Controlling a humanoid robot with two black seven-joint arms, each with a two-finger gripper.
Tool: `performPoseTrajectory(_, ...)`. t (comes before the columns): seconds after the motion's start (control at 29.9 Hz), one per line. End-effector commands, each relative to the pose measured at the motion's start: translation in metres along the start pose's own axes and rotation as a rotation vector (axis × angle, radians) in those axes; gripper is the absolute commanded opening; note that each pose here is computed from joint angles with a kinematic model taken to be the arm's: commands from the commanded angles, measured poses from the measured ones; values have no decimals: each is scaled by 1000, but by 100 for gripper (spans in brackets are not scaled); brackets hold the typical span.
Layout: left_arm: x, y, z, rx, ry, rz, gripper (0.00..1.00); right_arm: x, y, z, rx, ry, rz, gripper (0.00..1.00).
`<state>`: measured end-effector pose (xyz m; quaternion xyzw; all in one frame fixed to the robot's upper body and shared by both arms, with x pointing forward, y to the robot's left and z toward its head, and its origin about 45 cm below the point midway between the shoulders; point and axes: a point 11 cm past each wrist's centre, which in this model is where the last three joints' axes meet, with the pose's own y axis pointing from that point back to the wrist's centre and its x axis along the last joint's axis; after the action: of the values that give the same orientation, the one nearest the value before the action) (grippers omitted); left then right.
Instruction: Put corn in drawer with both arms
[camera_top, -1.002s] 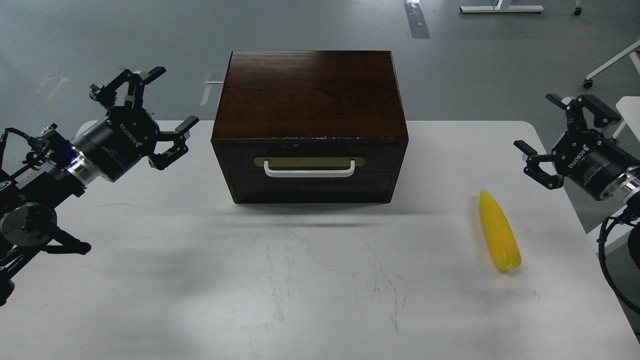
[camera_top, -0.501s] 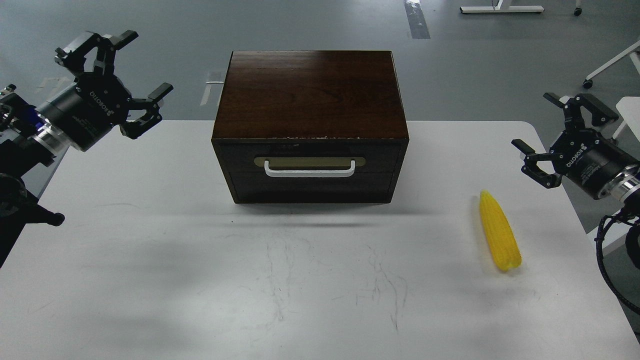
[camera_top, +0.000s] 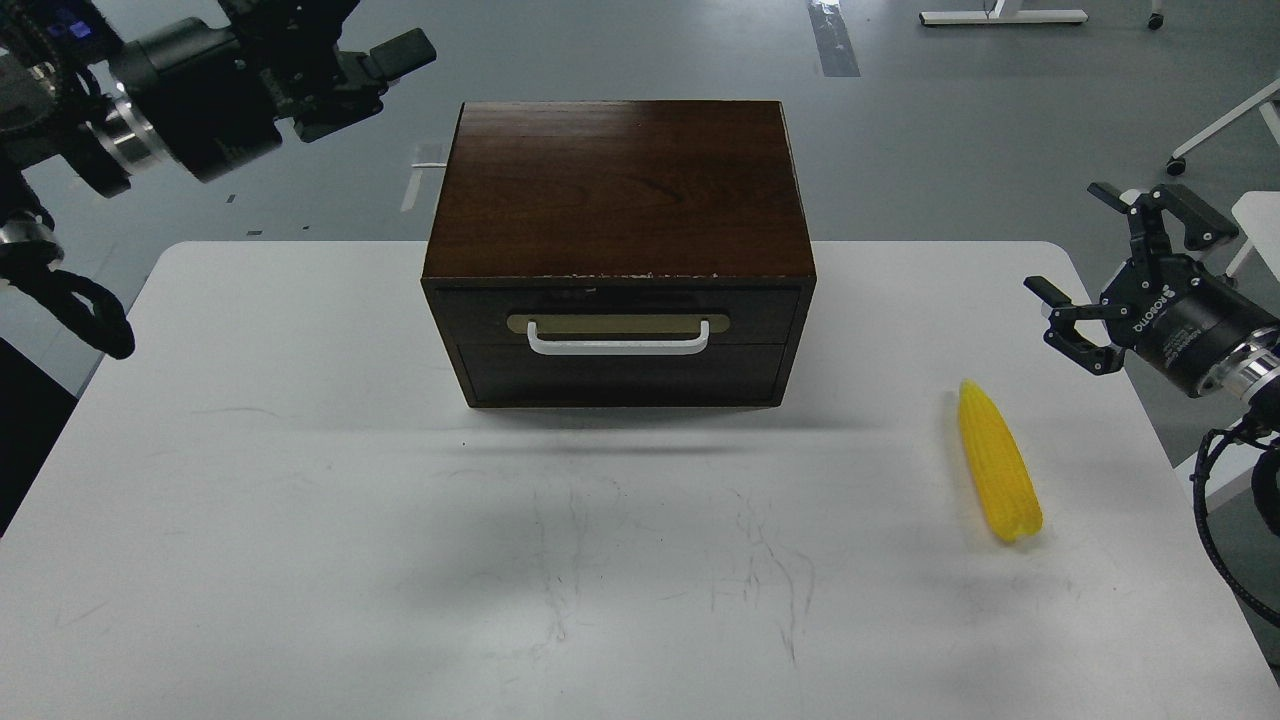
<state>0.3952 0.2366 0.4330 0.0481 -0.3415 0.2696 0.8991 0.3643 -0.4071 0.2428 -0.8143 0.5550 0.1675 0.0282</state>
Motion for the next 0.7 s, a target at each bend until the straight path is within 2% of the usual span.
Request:
performPoseTrajectory(0.0,-7,-36,27,-45,-258,-105,98,1,1,0,-2,4,1,100)
performPoseTrajectory(0.13,-34,-67,40,-92,-439,-265,98,1,1,0,-4,7,1,100)
performPoseTrajectory(0.2,-56,-84,34,-28,-608,-421,98,1,1,0,-3,8,2,100)
performPoseTrajectory(0.3,-75,-97,28,20,-770,-563,98,2,2,0,-5,9,3,100)
performPoseTrajectory(0.4,-93,-100,12,86,-910,-718,98,2,2,0,-4,8,4,100)
performPoseTrajectory(0.67,-126,-106,-6,123,-1069,-941,98,2,2,0,-4,8,4,100)
